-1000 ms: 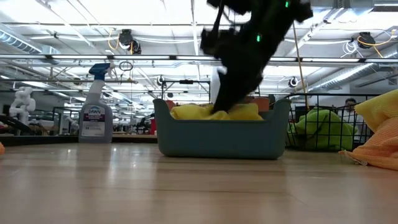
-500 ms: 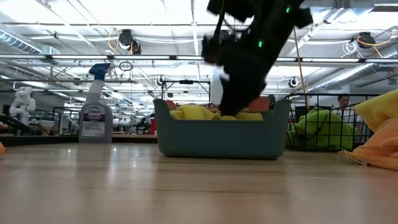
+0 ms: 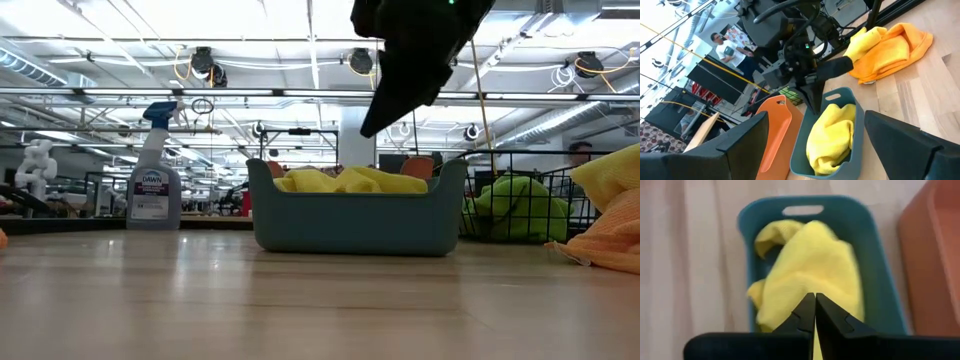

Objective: Sort microfiber towel by color & place in baskets
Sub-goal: Put the left yellow microfiber towel into the blue bin, then put the yellow microfiber towel into the blue bin

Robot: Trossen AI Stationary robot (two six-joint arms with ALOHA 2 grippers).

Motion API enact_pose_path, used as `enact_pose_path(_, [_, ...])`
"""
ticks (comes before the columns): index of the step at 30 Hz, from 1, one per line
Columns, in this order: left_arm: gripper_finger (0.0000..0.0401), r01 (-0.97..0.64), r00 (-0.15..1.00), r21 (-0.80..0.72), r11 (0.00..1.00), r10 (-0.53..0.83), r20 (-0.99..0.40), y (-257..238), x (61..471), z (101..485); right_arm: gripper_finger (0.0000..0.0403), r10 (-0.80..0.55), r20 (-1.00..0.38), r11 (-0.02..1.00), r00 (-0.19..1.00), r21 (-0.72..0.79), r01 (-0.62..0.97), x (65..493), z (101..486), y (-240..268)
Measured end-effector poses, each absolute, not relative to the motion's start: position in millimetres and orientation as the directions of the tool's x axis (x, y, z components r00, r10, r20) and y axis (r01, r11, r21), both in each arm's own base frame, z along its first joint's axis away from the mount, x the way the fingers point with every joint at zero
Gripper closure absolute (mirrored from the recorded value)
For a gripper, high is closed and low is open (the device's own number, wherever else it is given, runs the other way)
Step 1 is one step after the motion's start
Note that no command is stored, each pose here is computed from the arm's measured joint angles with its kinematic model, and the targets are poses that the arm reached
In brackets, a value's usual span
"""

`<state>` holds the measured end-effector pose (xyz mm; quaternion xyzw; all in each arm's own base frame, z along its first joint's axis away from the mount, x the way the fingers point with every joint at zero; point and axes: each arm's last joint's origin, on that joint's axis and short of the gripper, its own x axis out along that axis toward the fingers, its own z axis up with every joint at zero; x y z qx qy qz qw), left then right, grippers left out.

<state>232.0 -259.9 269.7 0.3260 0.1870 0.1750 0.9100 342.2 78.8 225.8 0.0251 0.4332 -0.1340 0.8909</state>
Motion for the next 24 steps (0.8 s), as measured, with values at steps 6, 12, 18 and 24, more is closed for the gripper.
enact_pose_path(6, [0.0068,-0.195,0.869,0.659,0.727,0.439,-0.227,-260.0,231.9,269.6,0.0399,-0.308,-0.781,0.939,0.544,-0.158,0.305,356.3,194.5,78.3])
enact_pose_path(12, [0.0068,-0.185,0.871,0.655,0.733,0.431,-0.237,-260.3,231.9,269.4,0.0399,-0.340,-0.831,0.926,0.440,-0.213,0.312,369.8,144.6,70.0])
enact_pose_path(18, [0.0068,-0.190,0.866,0.656,0.730,0.440,-0.238,-257.7,234.7,269.3,0.0399,-0.334,-0.822,0.928,0.460,-0.203,0.311,369.4,151.8,70.9])
enact_pose_path(24, [0.0068,-0.163,0.864,0.644,0.748,0.423,-0.273,-255.0,238.7,268.3,0.0399,-0.306,-0.767,0.939,0.564,-0.145,0.312,362.6,202.9,74.6])
